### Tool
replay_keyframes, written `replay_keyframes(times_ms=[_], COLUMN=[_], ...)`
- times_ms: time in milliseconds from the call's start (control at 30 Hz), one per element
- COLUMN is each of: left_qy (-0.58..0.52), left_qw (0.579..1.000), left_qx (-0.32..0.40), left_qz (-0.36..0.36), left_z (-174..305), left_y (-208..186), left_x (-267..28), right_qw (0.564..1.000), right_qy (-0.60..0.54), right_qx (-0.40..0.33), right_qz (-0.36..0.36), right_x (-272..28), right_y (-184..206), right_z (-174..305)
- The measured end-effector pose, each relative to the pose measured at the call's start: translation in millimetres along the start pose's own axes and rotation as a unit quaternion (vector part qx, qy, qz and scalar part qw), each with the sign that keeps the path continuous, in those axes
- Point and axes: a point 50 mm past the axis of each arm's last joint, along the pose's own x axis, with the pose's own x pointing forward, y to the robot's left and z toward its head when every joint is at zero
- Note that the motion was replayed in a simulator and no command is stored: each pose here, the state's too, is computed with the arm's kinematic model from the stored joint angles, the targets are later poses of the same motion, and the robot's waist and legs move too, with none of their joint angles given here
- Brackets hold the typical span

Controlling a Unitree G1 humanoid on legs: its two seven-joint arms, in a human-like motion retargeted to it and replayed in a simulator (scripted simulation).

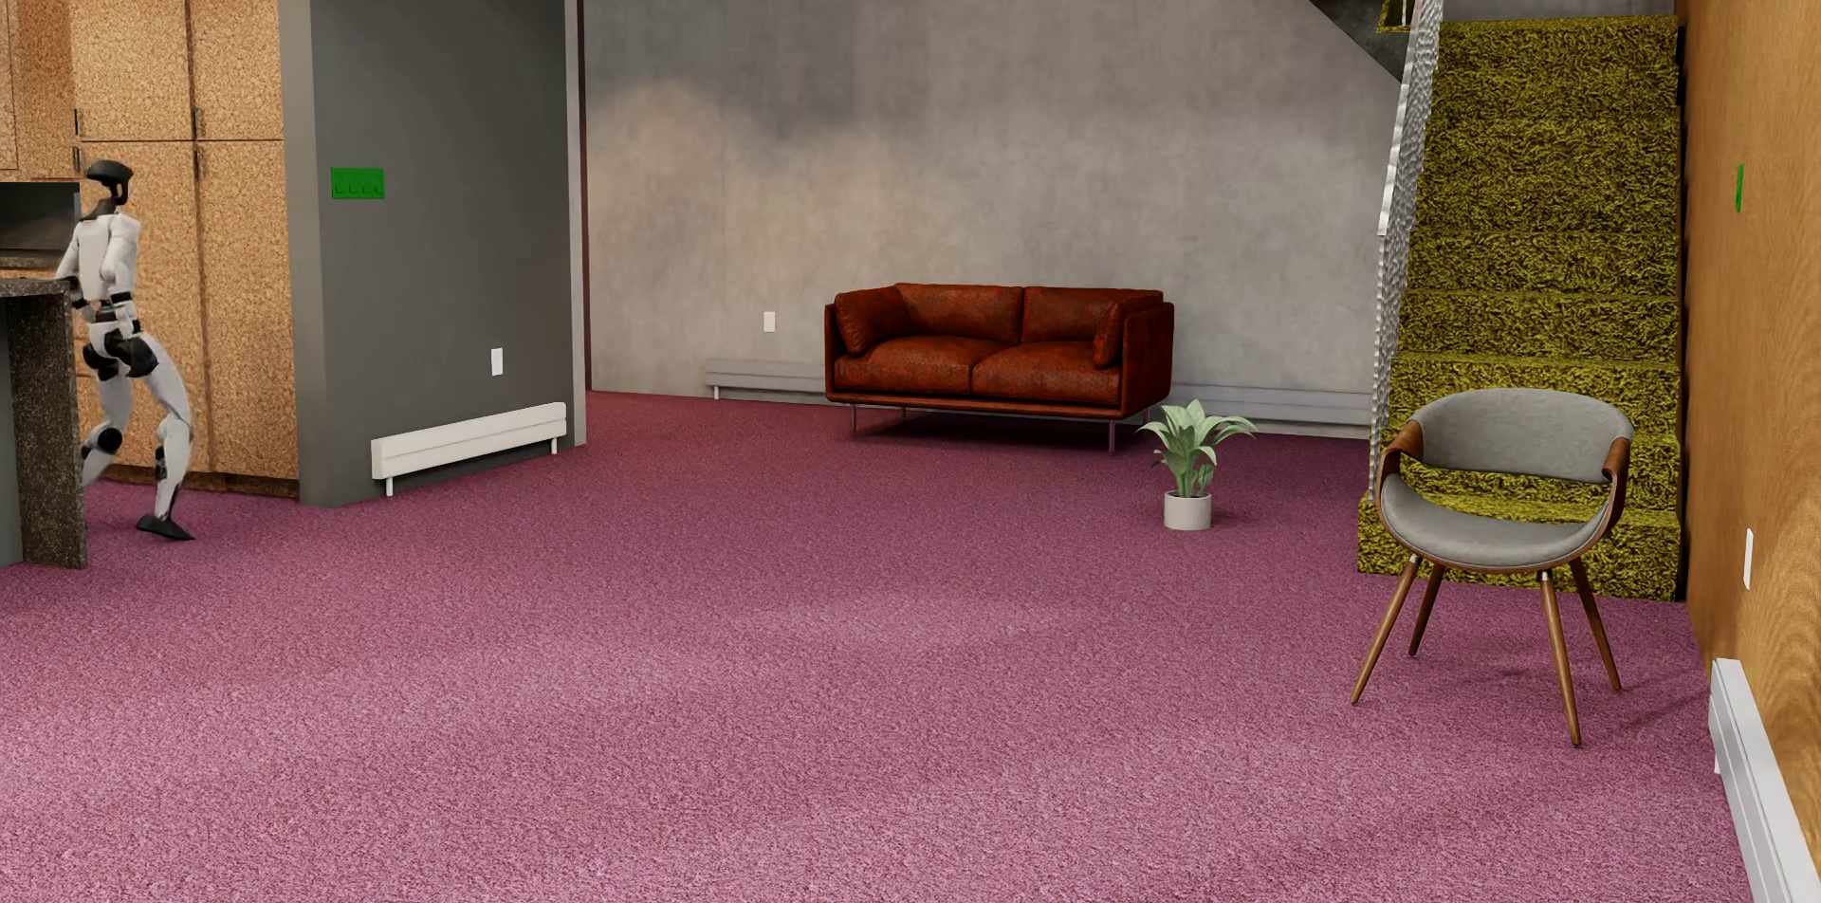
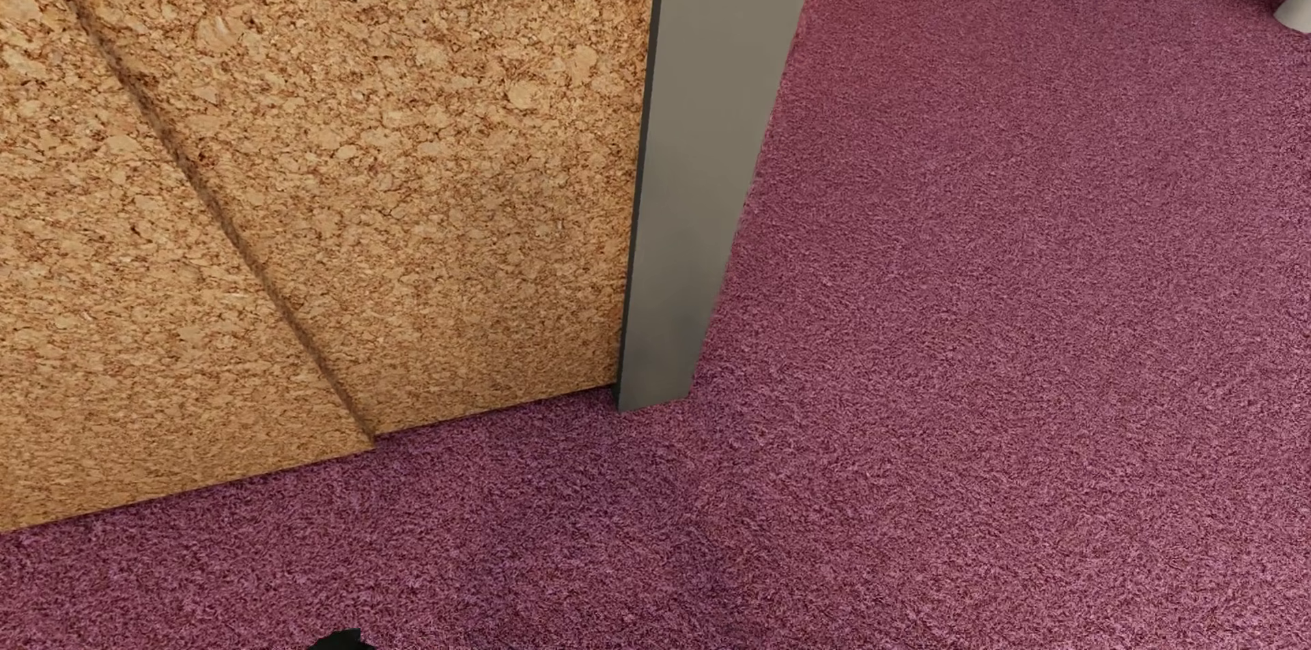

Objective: Head to the chair

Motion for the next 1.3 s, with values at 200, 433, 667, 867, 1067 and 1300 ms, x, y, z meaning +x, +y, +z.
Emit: replay_keyframes(times_ms=[200, 433, 667, 867, 1067, 1300], left_qy=[-0.057, 0.08, 0.226, 0.287, 0.22, -0.113], left_qw=[0.998, 0.996, 0.967, 0.949, 0.967, 0.994], left_qx=[-0.009, -0.025, 0.008, 0.049, 0.039, -0.01], left_qz=[-0.02, -0.042, -0.12, -0.12, -0.119, -0.004], left_z=[23.2, -47.1, -124.8, -151.9, -110.4, 64.1], left_y=[-16.4, -38.1, -79.6, -62.8, -71.9, -4.7], left_x=[-4.7, -19.7, -73.3, -88.2, -47.6, 9.5], right_qw=[0.999, 0.999, 0.98, 0.952, 0.986, 0.986], right_qy=[0.026, 0.016, -0.177, -0.282, -0.122, 0.056], right_qx=[-0.003, -0.011, -0.004, -0.07, -0.111, -0.115], right_qz=[0.039, 0.032, -0.086, -0.097, 0.01, 0.105], right_x=[-4.1, 0.2, 0.9, -15.6, 13.1, -19.0], right_y=[29.6, 21.5, -66.5, -81.8, -13.1, 46.7], right_z=[-15.4, -6.3, 110.3, 179.5, 86.7, -44.3])
